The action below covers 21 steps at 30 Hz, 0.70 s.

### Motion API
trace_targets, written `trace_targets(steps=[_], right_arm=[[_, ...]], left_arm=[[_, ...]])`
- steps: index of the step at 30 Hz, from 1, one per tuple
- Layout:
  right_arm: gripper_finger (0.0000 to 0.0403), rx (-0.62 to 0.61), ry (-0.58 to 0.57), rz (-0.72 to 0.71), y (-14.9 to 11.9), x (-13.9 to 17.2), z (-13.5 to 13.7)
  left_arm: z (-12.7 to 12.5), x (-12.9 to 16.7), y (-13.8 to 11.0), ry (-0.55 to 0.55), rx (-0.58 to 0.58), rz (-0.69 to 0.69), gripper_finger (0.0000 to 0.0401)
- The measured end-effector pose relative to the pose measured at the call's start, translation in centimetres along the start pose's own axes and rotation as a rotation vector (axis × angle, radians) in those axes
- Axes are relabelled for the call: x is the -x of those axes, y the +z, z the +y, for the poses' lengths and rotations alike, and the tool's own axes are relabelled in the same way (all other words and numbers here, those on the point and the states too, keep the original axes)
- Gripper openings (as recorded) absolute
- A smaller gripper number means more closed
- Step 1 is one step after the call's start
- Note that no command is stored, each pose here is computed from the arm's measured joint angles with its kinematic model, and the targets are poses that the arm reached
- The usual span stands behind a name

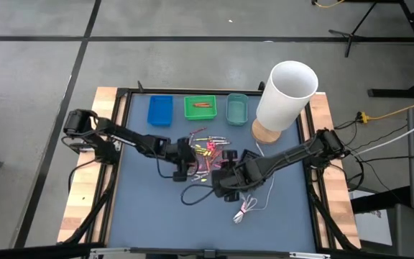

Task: Sort crayons
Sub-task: Put the orange crayon into the green bin

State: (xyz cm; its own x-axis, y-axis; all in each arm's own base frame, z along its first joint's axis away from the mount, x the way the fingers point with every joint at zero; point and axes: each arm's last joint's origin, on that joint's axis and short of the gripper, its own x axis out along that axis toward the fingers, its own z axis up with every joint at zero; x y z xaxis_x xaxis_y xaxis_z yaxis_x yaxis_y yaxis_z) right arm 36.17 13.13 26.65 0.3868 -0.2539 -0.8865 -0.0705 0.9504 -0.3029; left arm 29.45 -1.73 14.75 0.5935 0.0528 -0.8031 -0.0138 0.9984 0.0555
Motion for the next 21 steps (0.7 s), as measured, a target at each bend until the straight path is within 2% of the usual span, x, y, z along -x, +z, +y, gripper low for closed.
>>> trace_targets(steps=[5, 13, 21], right_arm=[[0.0136, 0.013, -0.016, 0.039, -0.4, -0.1, -0.3], [0.0136, 0.049, -0.027, 0.052, -0.5, -0.1, -0.5], [0.0136, 0.043, -0.025, 0.039, -0.3, -0.1, -0.5]], left_arm=[[-0.8, 0.1, -0.7, -0.010, 0.045, 0.065, 0.0106], [-0.6, 0.3, -2.0, 0.083, 0.119, 0.189, 0.0105], [-0.6, 0.1, -3.3, 0.086, 0.143, 0.228, 0.0105]])
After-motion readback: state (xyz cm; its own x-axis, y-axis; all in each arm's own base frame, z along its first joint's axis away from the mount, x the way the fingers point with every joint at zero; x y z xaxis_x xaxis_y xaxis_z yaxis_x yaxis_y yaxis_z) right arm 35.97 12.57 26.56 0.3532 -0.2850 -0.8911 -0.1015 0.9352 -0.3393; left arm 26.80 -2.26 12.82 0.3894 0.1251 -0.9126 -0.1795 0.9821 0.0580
